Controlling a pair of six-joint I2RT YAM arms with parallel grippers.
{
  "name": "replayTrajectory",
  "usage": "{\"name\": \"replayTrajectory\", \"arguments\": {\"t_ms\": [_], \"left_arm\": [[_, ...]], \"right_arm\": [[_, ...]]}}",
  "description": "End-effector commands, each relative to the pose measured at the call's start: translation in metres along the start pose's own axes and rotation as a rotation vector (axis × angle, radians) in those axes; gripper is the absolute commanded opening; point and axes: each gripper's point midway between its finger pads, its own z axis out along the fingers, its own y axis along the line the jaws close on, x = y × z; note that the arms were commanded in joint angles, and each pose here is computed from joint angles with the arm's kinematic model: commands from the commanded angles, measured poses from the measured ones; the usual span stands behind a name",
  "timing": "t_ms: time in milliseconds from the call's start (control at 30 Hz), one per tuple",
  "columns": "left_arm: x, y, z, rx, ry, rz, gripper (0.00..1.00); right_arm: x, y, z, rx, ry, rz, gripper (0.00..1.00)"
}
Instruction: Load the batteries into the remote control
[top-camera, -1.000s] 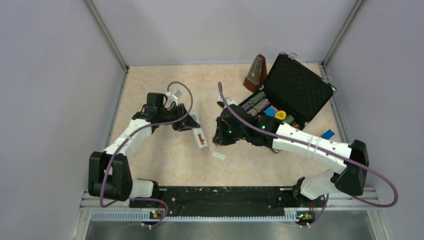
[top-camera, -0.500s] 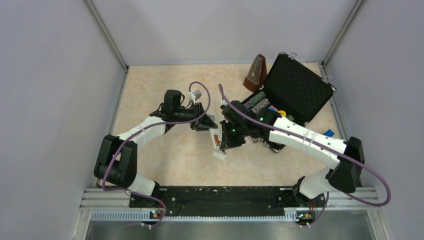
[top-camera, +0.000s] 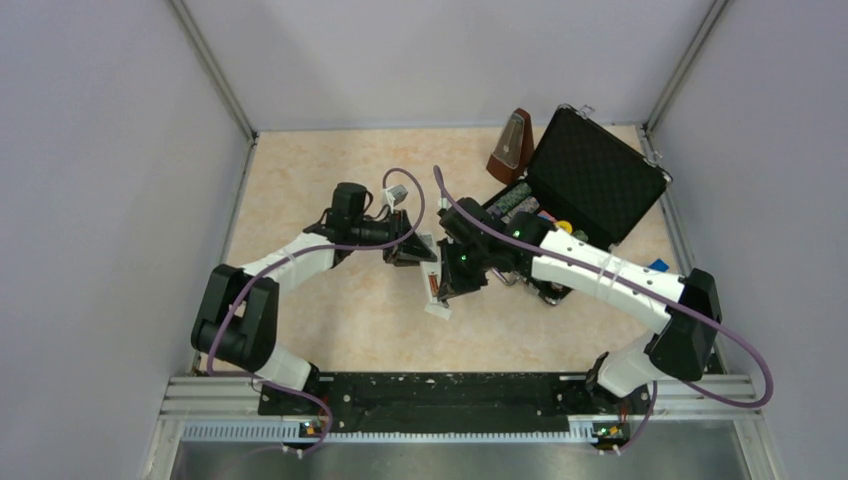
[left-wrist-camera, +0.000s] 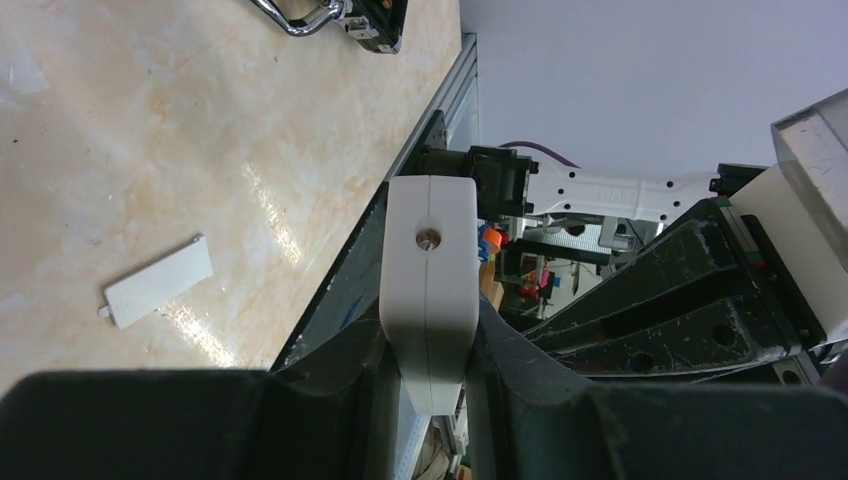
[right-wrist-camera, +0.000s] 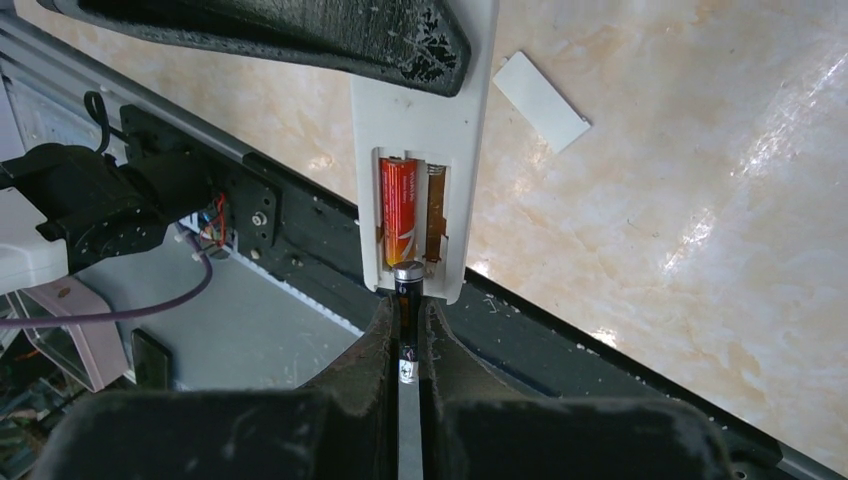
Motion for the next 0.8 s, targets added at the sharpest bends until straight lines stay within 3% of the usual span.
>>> {"name": "replayTrajectory", "arguments": {"t_ms": [0,767], "left_arm": [[0.005,-0.003,0.001,0.032,0.034,0.025,0.00],[0.019,0.001,0.000,0.058,0.082,-0.003,0.00]], "right_arm": [[-0.021,0.007,-0.007,-0.014,-0.058,0.022,0.01],[-0.033,-0.008,0.018,0.070,-0.081,0.038,0.02]]}}
